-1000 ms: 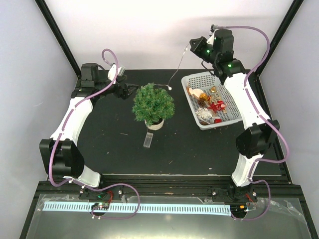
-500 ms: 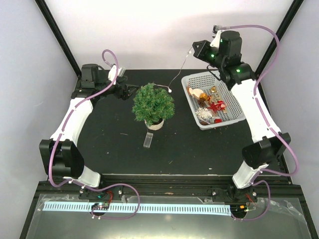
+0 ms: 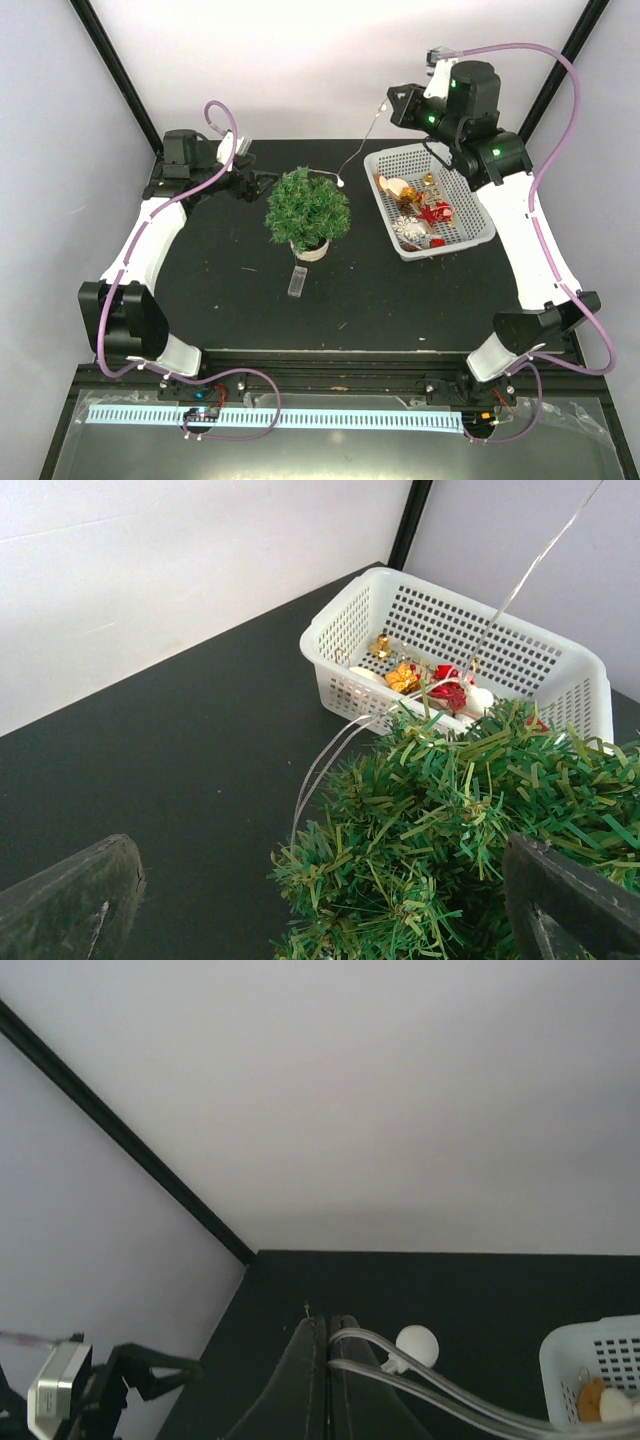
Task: Decorate the small christmas tree
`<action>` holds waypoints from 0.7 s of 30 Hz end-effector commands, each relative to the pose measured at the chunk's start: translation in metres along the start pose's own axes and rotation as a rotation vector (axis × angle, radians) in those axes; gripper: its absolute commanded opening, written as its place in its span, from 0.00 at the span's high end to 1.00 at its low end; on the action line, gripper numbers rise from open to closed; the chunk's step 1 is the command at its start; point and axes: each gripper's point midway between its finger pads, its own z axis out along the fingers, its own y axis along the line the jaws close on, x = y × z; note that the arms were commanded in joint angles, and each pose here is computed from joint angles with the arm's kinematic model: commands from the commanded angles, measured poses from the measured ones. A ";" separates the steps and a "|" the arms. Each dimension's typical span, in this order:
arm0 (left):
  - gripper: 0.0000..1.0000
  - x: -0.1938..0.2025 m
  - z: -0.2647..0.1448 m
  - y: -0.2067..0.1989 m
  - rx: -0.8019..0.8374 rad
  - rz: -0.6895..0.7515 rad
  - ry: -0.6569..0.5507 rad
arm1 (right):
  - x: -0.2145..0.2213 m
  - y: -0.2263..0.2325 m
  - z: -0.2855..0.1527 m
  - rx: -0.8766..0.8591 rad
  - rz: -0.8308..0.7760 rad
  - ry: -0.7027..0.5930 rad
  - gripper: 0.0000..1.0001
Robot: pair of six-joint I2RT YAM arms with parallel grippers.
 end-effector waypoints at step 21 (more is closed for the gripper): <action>0.02 -0.016 -0.011 -0.007 -0.002 0.014 -0.023 | 0.064 0.039 -0.069 0.093 -0.294 0.175 0.99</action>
